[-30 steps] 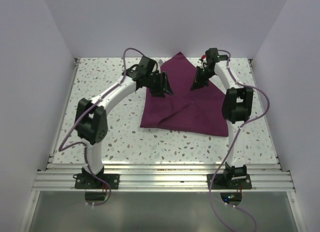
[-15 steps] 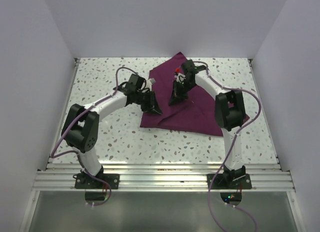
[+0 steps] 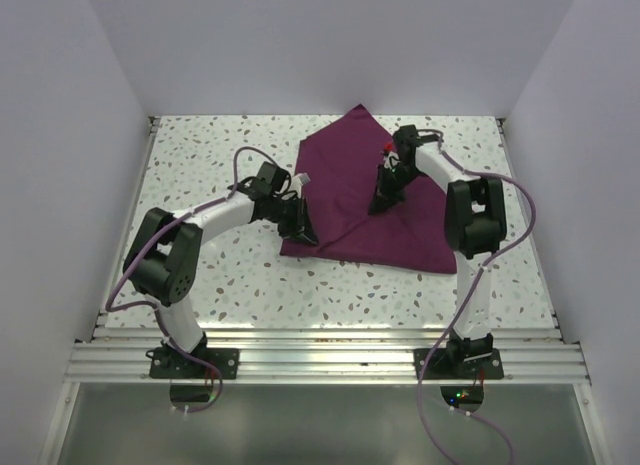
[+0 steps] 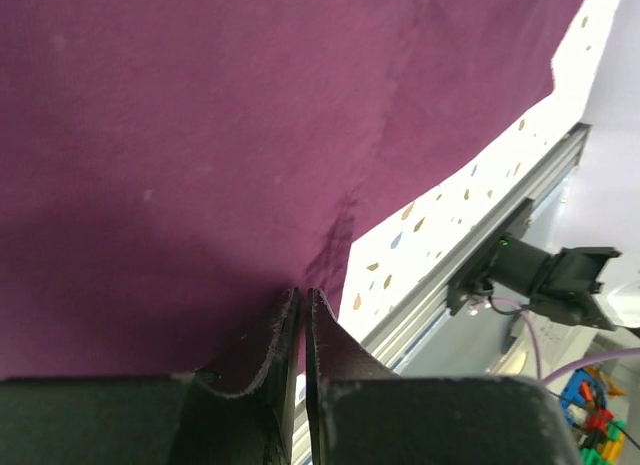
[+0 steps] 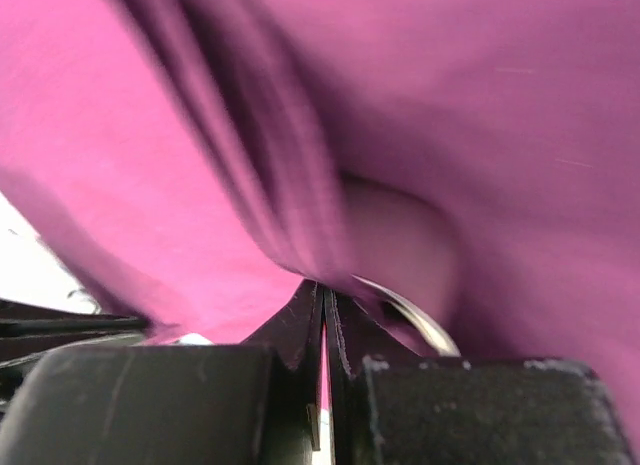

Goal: Prepare the surgical pack

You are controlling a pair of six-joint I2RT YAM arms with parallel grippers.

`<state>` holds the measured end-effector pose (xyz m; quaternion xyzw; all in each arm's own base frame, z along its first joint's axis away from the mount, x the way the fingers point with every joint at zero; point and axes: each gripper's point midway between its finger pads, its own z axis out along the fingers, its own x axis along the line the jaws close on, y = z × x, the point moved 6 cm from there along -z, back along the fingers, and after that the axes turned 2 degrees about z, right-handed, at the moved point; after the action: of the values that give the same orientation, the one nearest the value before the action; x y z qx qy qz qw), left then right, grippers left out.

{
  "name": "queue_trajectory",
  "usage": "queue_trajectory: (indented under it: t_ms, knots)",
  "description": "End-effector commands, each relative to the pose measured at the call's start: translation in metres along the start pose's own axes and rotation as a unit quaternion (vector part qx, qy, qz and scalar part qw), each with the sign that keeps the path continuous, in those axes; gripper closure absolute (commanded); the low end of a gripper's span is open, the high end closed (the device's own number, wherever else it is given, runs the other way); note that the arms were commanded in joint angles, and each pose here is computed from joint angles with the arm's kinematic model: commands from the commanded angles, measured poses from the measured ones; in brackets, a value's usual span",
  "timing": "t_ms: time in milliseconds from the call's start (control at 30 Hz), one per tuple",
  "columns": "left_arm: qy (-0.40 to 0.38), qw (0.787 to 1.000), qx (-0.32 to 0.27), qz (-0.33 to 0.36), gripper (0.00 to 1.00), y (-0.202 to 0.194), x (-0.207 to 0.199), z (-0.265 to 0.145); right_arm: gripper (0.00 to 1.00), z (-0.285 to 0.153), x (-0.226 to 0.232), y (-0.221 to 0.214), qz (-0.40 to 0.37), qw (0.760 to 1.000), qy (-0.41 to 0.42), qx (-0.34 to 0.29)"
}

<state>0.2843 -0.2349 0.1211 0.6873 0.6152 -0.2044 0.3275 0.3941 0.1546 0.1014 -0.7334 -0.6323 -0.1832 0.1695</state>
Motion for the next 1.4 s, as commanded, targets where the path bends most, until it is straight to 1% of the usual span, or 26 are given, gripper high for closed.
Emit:
queue_trajectory:
  t_ms: [0,67,133,200,233,267,300,333,367,400,433,467,500,533,567,667,700,733,767,833,867,900,967,1100,1167,1367]
  knots:
    - [0.018,0.999,-0.002,0.03,0.9,-0.005,0.006,-0.007,1.0,-0.045,-0.012,0.004,-0.013,0.997,-0.051,-0.058]
    - [0.027,0.999,-0.003,0.04,0.9,-0.005,0.008,-0.009,1.0,-0.064,-0.02,0.005,-0.003,0.994,-0.071,-0.085]
    - [0.036,0.998,-0.008,0.055,0.88,-0.002,0.008,-0.012,0.99,-0.083,-0.032,0.005,0.013,0.986,-0.115,-0.122]
    - [0.046,0.996,-0.017,0.072,0.85,0.003,0.006,-0.016,0.93,-0.098,-0.053,0.005,0.041,0.974,-0.159,-0.156]
    - [0.048,0.996,-0.022,0.079,0.83,0.006,0.004,-0.018,0.88,-0.112,-0.055,0.003,0.048,0.968,-0.17,-0.181]
    - [0.051,0.995,-0.027,0.085,0.79,0.009,0.002,-0.02,0.76,-0.12,-0.065,0.005,0.062,0.961,-0.181,-0.199]
    - [0.051,0.994,-0.032,0.091,0.77,0.012,0.0,-0.022,0.71,-0.126,-0.074,0.004,0.076,0.951,-0.209,-0.216]
    - [0.049,0.993,-0.041,0.103,0.75,0.017,-0.004,-0.025,0.68,-0.128,-0.082,-0.001,0.087,0.946,-0.223,-0.22]
    - [0.051,0.992,-0.046,0.108,0.72,0.02,-0.005,-0.026,0.61,-0.139,-0.091,-0.002,0.103,0.938,-0.231,-0.237]
    - [0.046,0.991,-0.054,0.117,0.71,0.024,-0.01,-0.028,0.56,-0.143,-0.096,-0.004,0.114,0.932,-0.241,-0.245]
    - [0.043,0.99,-0.059,0.122,0.69,0.027,-0.012,-0.029,0.51,-0.151,-0.122,-0.008,0.148,0.919,-0.267,-0.25]
    - [0.039,0.989,-0.063,0.125,0.68,0.029,-0.014,-0.03,0.45,-0.158,-0.129,-0.011,0.161,0.913,-0.272,-0.259]
    - [0.036,0.989,-0.064,0.128,0.65,0.03,-0.016,-0.03,0.41,-0.161,-0.138,-0.013,0.176,0.908,-0.278,-0.261]
    - [0.03,0.989,-0.067,0.132,0.64,0.031,-0.018,-0.03,0.36,-0.159,-0.15,-0.02,0.193,0.903,-0.288,-0.255]
    - [0.028,0.988,-0.067,0.133,0.63,0.031,-0.018,-0.03,0.28,-0.163,-0.165,-0.024,0.214,0.896,-0.291,-0.257]
    - [0.01,0.989,-0.068,0.133,0.62,0.029,-0.018,-0.031,0.21,-0.162,-0.195,-0.037,0.253,0.89,-0.292,-0.242]
    - [0.007,0.99,-0.064,0.127,0.62,0.025,-0.014,-0.03,0.2,-0.155,-0.203,-0.041,0.261,0.891,-0.29,-0.234]
    - [0.0,0.99,-0.063,0.128,0.62,0.024,-0.014,-0.03,0.19,-0.156,-0.214,-0.043,0.274,0.888,-0.286,-0.235]
    - [0.0,0.99,-0.061,0.127,0.62,0.022,-0.013,-0.03,0.17,-0.153,-0.216,-0.04,0.275,0.891,-0.268,-0.242]
    - [0.0,0.991,-0.057,0.124,0.61,0.018,-0.009,-0.03,0.17,-0.147,-0.225,-0.041,0.284,0.891,-0.26,-0.241]
    - [0.0,0.991,-0.057,0.124,0.61,0.018,-0.008,-0.03,0.17,-0.145,-0.228,-0.036,0.279,0.891,-0.254,-0.255]
    - [0.0,0.991,-0.054,0.119,0.61,0.016,-0.005,-0.03,0.17,-0.139,-0.232,-0.035,0.276,0.894,-0.253,-0.247]
    - [-0.005,0.991,-0.054,0.118,0.62,0.016,-0.005,-0.031,0.21,-0.134,-0.24,-0.033,0.281,0.893,-0.254,-0.243]
    - [-0.011,0.992,-0.054,0.117,0.64,0.016,-0.005,-0.032,0.25,-0.118,-0.251,-0.032,0.279,0.902,-0.234,-0.231]
    - [-0.011,0.992,-0.055,0.115,0.64,0.017,-0.004,-0.033,0.29,-0.111,-0.259,-0.031,0.279,0.904,-0.239,-0.22]
    - [-0.009,0.993,-0.054,0.107,0.65,0.018,-0.003,-0.032,0.31,-0.103,-0.276,-0.029,0.281,0.908,-0.229,-0.209]
